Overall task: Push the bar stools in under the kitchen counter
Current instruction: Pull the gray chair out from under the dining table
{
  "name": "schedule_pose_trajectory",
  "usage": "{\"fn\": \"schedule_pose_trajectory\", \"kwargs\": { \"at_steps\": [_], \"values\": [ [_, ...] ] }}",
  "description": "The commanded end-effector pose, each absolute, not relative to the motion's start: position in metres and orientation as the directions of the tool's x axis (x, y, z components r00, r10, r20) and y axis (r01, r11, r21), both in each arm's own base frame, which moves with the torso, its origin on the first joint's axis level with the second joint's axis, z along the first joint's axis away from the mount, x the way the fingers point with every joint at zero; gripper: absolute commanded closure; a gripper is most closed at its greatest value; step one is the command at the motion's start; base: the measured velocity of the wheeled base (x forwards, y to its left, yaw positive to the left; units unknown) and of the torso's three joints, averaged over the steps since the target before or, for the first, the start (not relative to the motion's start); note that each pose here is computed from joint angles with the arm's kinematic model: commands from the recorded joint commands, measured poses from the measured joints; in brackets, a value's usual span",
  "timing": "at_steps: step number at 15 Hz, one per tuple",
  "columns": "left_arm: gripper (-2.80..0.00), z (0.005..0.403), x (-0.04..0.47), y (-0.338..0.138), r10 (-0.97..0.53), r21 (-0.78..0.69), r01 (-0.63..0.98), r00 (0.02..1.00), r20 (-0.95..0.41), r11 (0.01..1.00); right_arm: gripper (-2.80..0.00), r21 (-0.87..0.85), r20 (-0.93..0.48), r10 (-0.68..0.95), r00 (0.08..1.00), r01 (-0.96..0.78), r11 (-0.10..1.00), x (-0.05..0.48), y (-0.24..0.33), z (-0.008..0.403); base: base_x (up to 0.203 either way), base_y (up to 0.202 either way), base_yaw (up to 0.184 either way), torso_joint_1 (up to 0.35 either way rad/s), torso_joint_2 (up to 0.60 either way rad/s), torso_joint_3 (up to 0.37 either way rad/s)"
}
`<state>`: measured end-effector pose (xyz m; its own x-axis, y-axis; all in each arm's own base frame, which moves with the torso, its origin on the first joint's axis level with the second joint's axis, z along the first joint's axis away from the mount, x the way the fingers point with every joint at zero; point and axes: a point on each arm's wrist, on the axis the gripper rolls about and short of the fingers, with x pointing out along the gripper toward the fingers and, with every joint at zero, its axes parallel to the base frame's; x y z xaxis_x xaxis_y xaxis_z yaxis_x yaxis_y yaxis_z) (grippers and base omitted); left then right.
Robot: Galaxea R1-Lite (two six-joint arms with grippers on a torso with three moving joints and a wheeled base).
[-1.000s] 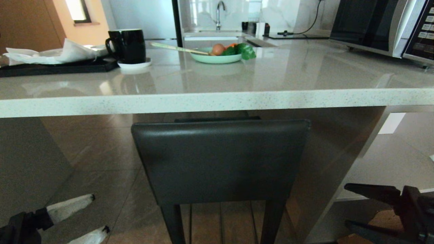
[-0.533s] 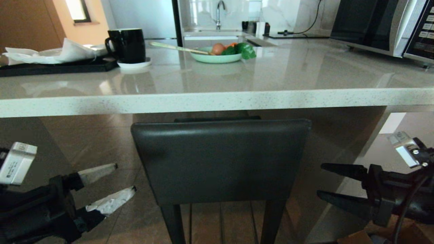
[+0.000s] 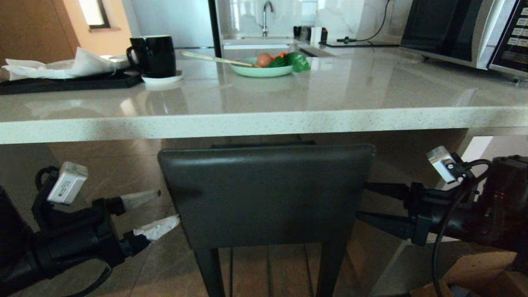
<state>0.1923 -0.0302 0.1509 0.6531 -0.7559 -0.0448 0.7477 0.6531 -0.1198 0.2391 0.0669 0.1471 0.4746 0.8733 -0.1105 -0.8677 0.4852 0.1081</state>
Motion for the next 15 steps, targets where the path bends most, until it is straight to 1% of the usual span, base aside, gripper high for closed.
{"fn": "schedule_pose_trajectory", "kwargs": {
  "at_steps": [1, 4, 8, 9, 12, 15],
  "values": [
    [-2.80, 0.140, 0.211, -0.032, -0.762, -0.126, 0.753, 0.645, -0.052, 0.646, -2.80, 0.118, -0.108, 0.888, 0.447, -0.881, 0.457, 0.255, 0.078, 0.132, 0.000, 0.000, 0.000, 0.000, 0.00, 0.000],
    [-2.80, 0.134, 0.220, -0.034, -0.768, -0.123, 0.759, 0.638, -0.052, 0.639, -2.80, 0.089, -0.075, 0.896, 0.438, -0.892, 0.444, 0.267, 0.083, 0.123, 0.000, 0.000, 0.000, 0.000, 0.00, 0.000],
    [-2.80, 0.134, 0.222, -0.033, -0.766, -0.121, 0.757, 0.641, -0.051, 0.642, -2.80, 0.081, -0.068, 0.903, 0.424, -0.900, 0.429, 0.266, 0.087, 0.123, 0.000, 0.000, 0.000, 0.000, 0.00, 0.000],
    [-2.80, 0.134, 0.223, -0.033, -0.766, -0.123, 0.757, 0.641, -0.052, 0.642, -2.80, 0.080, -0.066, 0.907, 0.416, -0.904, 0.421, 0.265, 0.087, 0.124, 0.000, 0.000, 0.000, 0.000, 0.00, 0.000],
    [-2.80, 0.135, 0.227, -0.033, -0.769, -0.116, 0.761, 0.638, -0.045, 0.638, -2.80, 0.090, -0.049, 0.936, 0.348, -0.932, 0.351, 0.260, 0.087, 0.129, 0.000, 0.000, 0.000, 0.000, 0.00, 0.000],
    [-2.80, 0.138, 0.228, -0.033, -0.771, -0.108, 0.764, 0.636, -0.037, 0.636, -2.80, 0.077, -0.038, 0.939, 0.342, -0.936, 0.344, 0.264, 0.088, 0.133, 0.000, 0.000, 0.000, 0.000, 0.00, 0.000]
  ]
}}
